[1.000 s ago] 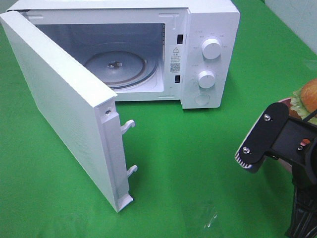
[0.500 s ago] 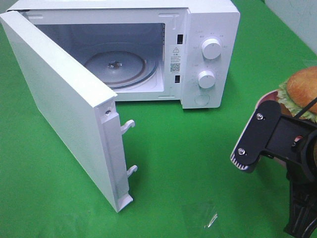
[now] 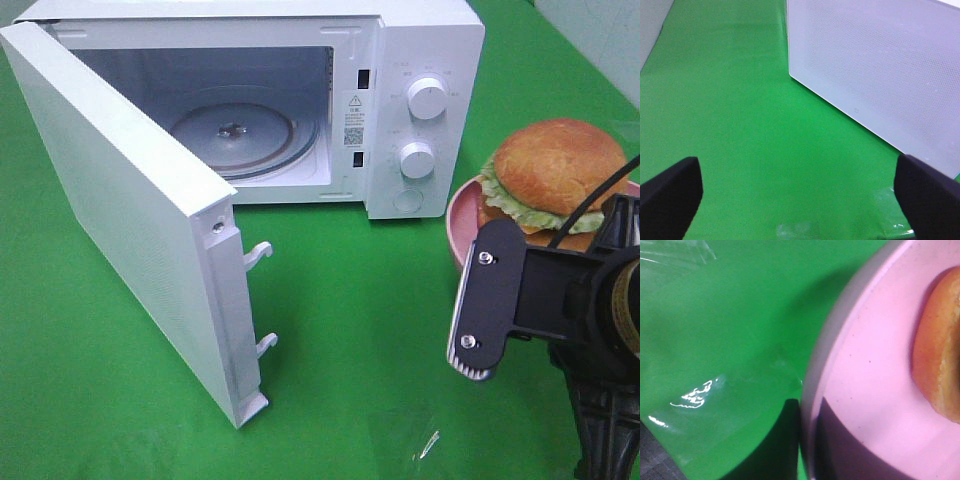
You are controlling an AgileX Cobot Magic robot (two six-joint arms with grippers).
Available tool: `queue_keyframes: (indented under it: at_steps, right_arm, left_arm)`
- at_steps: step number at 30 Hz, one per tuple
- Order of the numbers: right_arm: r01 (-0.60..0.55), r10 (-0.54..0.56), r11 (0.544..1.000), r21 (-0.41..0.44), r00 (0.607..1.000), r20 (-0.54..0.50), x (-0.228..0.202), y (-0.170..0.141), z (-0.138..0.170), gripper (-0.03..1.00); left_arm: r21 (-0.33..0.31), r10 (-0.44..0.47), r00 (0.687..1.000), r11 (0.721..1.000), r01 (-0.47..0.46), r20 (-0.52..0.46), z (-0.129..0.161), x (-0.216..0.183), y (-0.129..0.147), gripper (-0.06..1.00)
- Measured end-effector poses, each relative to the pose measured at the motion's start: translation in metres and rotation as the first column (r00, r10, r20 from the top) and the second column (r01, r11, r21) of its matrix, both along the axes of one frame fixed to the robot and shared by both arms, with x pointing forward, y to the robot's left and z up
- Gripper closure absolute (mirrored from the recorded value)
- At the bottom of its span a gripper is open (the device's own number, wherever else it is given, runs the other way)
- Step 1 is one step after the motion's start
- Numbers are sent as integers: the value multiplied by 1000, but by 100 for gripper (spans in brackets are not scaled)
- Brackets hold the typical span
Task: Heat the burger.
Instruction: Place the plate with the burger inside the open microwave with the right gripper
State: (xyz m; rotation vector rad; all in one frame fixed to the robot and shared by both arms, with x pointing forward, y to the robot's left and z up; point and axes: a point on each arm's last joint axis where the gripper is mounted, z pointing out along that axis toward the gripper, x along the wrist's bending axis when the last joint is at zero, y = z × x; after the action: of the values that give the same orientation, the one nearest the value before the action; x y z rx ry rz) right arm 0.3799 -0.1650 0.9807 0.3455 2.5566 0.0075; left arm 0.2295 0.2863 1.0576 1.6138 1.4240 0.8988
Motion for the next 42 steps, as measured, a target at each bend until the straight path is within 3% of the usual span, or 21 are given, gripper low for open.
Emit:
queue_keyframes:
  at_steps: [11,26,37,42]
  right_arm:
    - [-193,193,981,-6,980,39,3,9,1,94]
    - [-337,339,941,-37,939,59,4,15,2,92]
    - [-505,511,859,-88,856,72,7,21,3,91]
    - [-535,541,840,-95,840,54,11,17,2,91]
  left_arm:
    - [0,0,1000,1000,0,0,0,0,0,-3]
    - [0,0,1000,1000,0,0,0,0,0,-3]
    - [0,0,1000,1000,0,0,0,0,0,-3]
    - [0,0,1000,1000,0,0,0,0,0,-3]
